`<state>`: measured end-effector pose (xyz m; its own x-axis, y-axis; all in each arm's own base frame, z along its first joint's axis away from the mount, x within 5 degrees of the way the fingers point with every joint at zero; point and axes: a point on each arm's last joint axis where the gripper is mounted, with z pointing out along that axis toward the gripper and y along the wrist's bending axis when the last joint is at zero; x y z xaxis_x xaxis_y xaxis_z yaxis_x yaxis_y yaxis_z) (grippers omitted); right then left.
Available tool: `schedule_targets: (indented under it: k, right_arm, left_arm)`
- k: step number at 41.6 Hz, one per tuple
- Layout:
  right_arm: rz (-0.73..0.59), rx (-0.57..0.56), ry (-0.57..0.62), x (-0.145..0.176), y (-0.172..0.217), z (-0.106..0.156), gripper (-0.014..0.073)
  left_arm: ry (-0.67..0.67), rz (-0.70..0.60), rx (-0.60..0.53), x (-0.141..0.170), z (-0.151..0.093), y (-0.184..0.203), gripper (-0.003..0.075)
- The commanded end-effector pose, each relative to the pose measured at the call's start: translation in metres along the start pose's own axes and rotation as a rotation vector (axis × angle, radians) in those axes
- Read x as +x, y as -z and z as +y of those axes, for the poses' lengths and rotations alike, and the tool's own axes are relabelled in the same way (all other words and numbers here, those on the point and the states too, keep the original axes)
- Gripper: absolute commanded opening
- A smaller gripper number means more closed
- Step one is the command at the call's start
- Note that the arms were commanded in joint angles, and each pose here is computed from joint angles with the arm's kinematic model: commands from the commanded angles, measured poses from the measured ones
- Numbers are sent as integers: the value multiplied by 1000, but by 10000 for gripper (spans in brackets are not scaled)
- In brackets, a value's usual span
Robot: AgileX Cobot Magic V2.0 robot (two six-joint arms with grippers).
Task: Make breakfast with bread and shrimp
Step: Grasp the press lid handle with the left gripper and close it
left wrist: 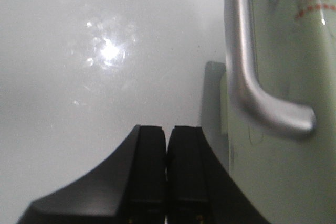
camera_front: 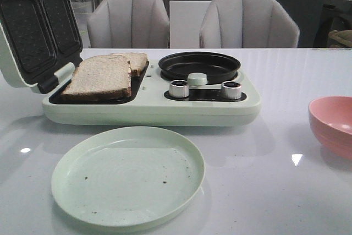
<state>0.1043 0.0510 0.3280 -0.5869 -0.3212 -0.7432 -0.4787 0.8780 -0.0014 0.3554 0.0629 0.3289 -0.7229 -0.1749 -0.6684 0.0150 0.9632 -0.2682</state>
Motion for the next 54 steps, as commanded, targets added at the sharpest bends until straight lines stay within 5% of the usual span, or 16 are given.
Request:
schedule_targets:
  k: [1, 11, 34, 54]
  right_arm:
    - [-91, 14, 3, -11, 6, -1, 508]
    - [-91, 14, 3, -11, 6, -1, 508]
    - [-91, 14, 3, -11, 6, -1, 508]
    - [-91, 14, 3, -11, 6, -1, 508]
  left_arm:
    - [19, -127, 28, -26, -6, 11, 109]
    - [111, -93, 159, -32, -15, -12, 109]
    - [-2, -22, 304, -21, -89, -29, 109]
    - [-303, 51, 377, 33, -173, -19, 109]
